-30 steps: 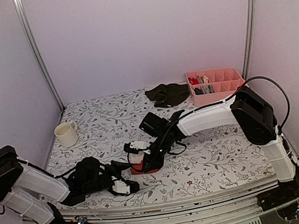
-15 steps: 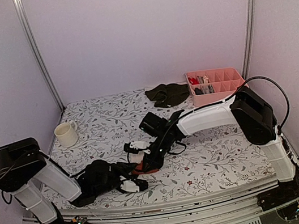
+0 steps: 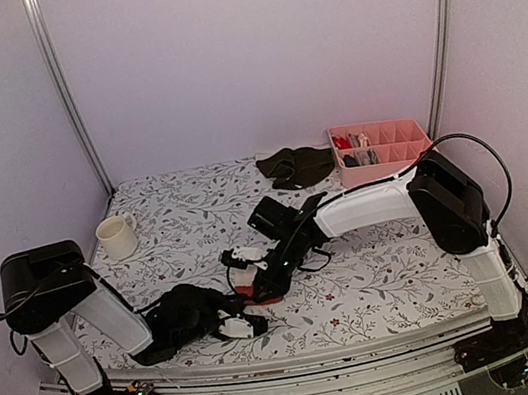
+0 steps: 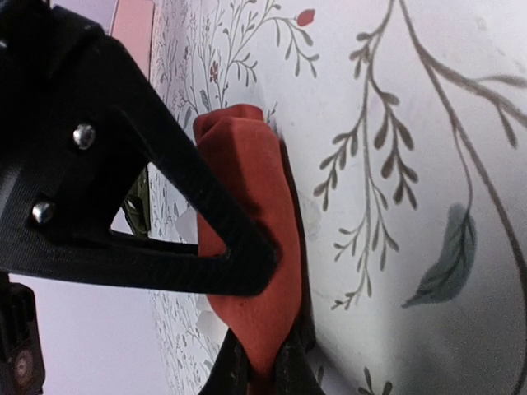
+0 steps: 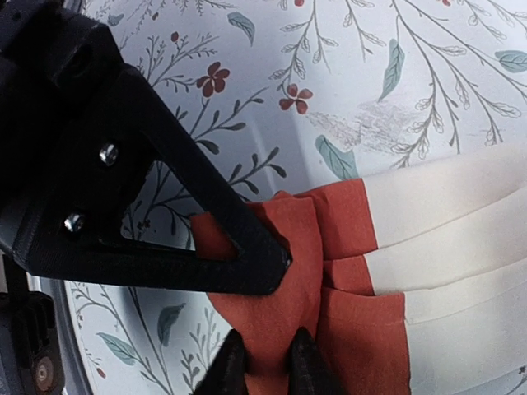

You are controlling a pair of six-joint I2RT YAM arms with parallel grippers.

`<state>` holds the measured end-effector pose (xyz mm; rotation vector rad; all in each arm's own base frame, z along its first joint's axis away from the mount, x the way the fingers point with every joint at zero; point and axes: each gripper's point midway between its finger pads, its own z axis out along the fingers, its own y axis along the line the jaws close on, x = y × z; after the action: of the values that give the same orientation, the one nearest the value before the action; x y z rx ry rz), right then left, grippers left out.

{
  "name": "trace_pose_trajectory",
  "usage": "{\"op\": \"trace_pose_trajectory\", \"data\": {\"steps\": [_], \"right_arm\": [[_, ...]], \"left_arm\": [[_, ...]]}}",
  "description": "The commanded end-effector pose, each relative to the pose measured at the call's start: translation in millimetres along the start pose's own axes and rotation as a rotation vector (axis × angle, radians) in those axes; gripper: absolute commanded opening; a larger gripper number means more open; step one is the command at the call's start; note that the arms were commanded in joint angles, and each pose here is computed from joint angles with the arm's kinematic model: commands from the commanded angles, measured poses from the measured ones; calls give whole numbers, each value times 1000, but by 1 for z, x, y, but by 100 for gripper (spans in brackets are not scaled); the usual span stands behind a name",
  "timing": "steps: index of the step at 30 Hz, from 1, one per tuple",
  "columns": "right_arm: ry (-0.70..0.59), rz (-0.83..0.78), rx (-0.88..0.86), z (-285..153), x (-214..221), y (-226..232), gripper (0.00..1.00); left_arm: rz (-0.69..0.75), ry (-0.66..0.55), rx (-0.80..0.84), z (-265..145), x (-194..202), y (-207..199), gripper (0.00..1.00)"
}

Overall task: Roll the underwear
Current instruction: Roll the underwear at the center of the board.

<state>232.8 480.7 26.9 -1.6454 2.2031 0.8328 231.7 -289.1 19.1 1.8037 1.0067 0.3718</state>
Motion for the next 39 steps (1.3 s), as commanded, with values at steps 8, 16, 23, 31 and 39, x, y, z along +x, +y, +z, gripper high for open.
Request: {"op": "trace_pose_trajectory", "data": {"steps": [8, 16, 23, 31, 39], "right_arm": [[-34, -2, 251, -56, 13, -17, 75], [-263, -45, 568, -158, -16, -26, 89], [-400, -13, 754, -235, -15, -21, 93], [-494, 126, 859, -287, 9, -4, 93], [-613, -83, 816, -278, 14, 48, 99]], "left_arm": [[-144, 36, 425, 4, 1, -51, 0], [-220, 59, 556, 13, -2, -53, 0], [-260, 40, 543, 36, -26, -37, 0], [-387, -71, 639, 40, -69, -52, 0], [-571, -95, 795, 33, -72, -57, 0]]}}
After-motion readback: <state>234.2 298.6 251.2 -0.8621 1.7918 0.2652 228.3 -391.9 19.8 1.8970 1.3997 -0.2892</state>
